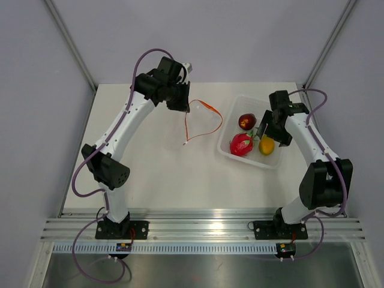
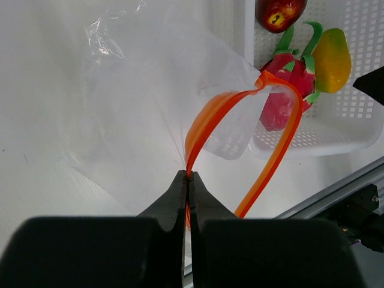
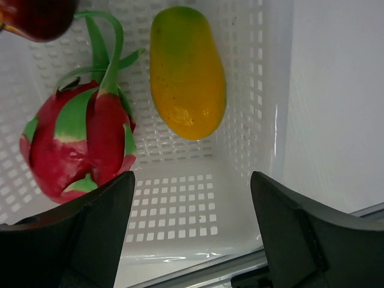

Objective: Place the food in the zip-top bag and seal the zipper
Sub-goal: Pick up the fake fruit from the bin.

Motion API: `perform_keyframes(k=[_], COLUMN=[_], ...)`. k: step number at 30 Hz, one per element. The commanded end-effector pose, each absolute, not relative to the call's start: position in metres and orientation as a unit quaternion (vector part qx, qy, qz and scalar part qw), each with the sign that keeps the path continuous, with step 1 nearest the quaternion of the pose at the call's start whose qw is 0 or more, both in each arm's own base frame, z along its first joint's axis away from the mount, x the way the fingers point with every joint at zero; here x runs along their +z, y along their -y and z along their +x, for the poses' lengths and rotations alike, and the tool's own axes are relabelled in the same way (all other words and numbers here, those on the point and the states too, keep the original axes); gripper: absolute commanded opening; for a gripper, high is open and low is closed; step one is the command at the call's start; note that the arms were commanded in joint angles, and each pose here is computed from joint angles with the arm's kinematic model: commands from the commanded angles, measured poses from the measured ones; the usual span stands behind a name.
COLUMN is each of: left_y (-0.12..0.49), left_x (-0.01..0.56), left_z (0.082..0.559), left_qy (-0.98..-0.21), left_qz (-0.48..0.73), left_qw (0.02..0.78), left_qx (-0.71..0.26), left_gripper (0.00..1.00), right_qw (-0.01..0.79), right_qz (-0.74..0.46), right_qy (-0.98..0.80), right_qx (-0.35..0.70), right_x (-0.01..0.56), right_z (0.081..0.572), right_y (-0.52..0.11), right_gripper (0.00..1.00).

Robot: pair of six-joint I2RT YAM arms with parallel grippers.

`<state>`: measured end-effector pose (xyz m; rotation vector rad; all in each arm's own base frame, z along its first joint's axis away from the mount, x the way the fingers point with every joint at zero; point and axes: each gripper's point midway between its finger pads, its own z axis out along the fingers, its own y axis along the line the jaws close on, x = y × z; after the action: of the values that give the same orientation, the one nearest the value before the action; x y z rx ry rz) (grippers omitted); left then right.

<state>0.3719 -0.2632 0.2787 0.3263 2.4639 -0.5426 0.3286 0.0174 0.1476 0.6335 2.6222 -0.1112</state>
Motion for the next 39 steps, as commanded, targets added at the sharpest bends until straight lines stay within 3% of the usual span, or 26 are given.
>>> perform_keyframes(k=[1, 15, 18, 19, 23, 39], left_y=[0.269, 0.265, 0.264, 0.264, 0.264, 0.268], left_x=[0.292, 0.288, 0.286, 0.286, 0.285, 0.286], left_z=[0.381, 0.378, 0.377, 0.376, 0.375, 0.375], left_qy=[-0.915, -0.917, -0.917, -0.918, -0.918, -0.915], left_qz=[0.121, 0.125, 0.124, 0.124, 0.124, 0.125], left_qw=[0.317, 0.317, 0.315, 0.314, 0.312, 0.313], left_qx=[-0.217, -0.209, -0.209, -0.21, -0.21, -0.222], left_gripper=[0.0, 0.0, 0.0, 0.0, 0.0, 0.0], right_qw=[0.244, 0.164, 0.167, 0.17, 0.193, 0.286], right_qz=[0.218, 0.223, 0.226, 0.226, 0.226, 0.191], right_qy=[-0.945, -0.961, -0.96, -0.959, -0.955, -0.935], right_qx=[-0.019, -0.007, -0.012, -0.014, -0.017, 0.091], right_x=[0.144, 0.055, 0.054, 0.056, 0.082, 0.218], right_z=[0.354, 0.385, 0.384, 0.384, 0.382, 0.351], right_y=[-0.015, -0.017, -0.014, -0.013, -0.01, -0.038], right_gripper=[0.84, 0.82, 0.73, 0.63, 0.46, 0.48])
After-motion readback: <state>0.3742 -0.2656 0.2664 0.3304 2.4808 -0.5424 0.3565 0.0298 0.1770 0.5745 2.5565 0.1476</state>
